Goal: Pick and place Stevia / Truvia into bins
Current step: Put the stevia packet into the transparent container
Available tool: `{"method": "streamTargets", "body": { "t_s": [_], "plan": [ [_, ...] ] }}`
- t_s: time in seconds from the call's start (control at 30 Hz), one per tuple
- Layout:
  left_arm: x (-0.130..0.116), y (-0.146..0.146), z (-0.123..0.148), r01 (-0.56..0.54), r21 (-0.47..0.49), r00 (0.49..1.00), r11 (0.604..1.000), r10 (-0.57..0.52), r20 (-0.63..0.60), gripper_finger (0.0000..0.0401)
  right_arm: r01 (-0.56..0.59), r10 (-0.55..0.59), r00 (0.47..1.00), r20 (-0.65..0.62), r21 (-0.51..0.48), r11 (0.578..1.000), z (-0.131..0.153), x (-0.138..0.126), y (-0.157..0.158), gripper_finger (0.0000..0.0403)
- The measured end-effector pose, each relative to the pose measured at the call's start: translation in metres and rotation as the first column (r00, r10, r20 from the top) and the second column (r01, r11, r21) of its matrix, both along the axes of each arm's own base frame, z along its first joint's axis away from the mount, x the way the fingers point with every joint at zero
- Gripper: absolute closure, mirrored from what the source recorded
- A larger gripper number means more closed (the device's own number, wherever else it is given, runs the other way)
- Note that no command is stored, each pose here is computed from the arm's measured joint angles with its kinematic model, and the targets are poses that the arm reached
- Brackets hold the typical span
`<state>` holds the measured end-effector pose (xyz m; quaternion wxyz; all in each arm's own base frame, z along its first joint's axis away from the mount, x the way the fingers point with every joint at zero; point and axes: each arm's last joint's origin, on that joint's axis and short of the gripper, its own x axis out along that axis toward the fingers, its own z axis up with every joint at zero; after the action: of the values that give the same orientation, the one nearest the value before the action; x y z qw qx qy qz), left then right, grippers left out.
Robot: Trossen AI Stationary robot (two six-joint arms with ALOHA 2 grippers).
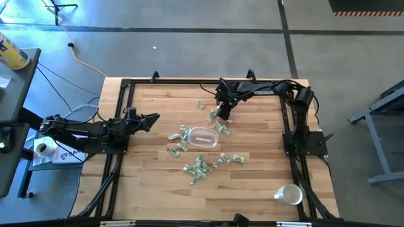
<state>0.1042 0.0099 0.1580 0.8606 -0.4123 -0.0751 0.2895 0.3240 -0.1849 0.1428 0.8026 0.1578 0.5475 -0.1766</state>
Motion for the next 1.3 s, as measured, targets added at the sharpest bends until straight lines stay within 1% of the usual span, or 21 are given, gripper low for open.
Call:
{"method": "streamTargets", "body": {
  "t_s": [0.13,0.37,0.47,0.57,0.6,0.67,0.73,0.8,0.9,0.97,1.07,1.13,1.2,1.3],
  "plan": [
    [0.0,0.0,0.0,0.0,-0.002,1.0,1.0,0.0,0.001,0.0178,0.023,-0.024,1.0,0.004,0.007,1.0,0.0,0.0,0.0,0.034],
    [0.0,0.0,0.0,-0.001,-0.007,1.0,1.0,0.001,0.005,0.0178,0.018,-0.018,1.0,0.017,0.018,1.0,0.001,0.001,0.001,0.0333],
    [0.0,0.0,0.0,-0.001,-0.008,1.0,1.0,0.001,0.005,0.0178,0.019,-0.019,1.0,0.016,0.019,1.0,0.003,0.002,0.001,0.0352],
    [0.0,0.0,0.0,-0.002,-0.012,1.0,1.0,0.002,0.008,0.0178,0.022,-0.023,0.999,0.033,0.008,1.0,0.014,0.009,-0.002,0.039],
    [0.0,0.0,0.0,-0.002,-0.016,1.0,1.0,0.002,0.011,0.0178,0.039,-0.039,0.999,0.037,-0.005,0.999,0.019,0.012,-0.003,0.0395],
    [0.0,0.0,0.0,-0.003,-0.022,1.0,1.0,0.003,0.014,0.0178,0.063,-0.062,0.997,0.054,-0.023,0.998,0.033,0.019,-0.005,0.0394],
    [0.0,0.0,0.0,-0.003,-0.022,1.0,1.0,0.003,0.014,0.0178,0.051,-0.048,0.995,0.084,-0.033,0.998,0.05,0.029,-0.003,0.0395],
    [0.0,0.0,0.0,-0.003,-0.022,1.0,1.0,0.003,0.014,0.0178,-0.013,0.015,0.994,0.105,-0.024,1.0,0.067,0.039,0.006,0.0399],
    [0.0,0.0,0.0,-0.003,-0.022,1.0,1.0,0.003,0.014,0.0178,-0.17,0.164,0.98,0.112,0.043,0.985,0.083,0.051,0.034,0.0397],
    [0.0,0.0,0.0,-0.003,-0.022,1.0,1.0,0.003,0.015,0.0178,-0.253,0.244,0.965,0.092,0.106,0.962,0.084,0.054,0.056,0.0399],
    [0.0,0.0,0.0,-0.003,-0.022,1.0,1.0,0.003,0.014,0.0178,-0.338,0.335,0.941,0.047,0.175,0.925,0.08,0.056,0.089,0.0399],
    [0.0,0.0,0.0,-0.003,-0.022,1.0,1.0,0.003,0.015,0.0178,-0.397,0.396,0.917,0.044,0.175,0.901,0.08,0.06,0.108,0.0398],
    [0.0,0.0,0.0,0.011,-0.021,1.0,1.0,-0.01,0.013,0.0178,-0.453,0.449,0.891,0.064,0.151,0.878,0.081,0.065,0.123,0.0398],
    [0.002,-0.002,-0.002,0.096,-0.009,0.995,0.995,-0.096,-0.021,0.0178,-0.485,0.478,0.874,0.082,0.127,0.865,0.079,0.072,0.138,0.0398]
  ]
}}
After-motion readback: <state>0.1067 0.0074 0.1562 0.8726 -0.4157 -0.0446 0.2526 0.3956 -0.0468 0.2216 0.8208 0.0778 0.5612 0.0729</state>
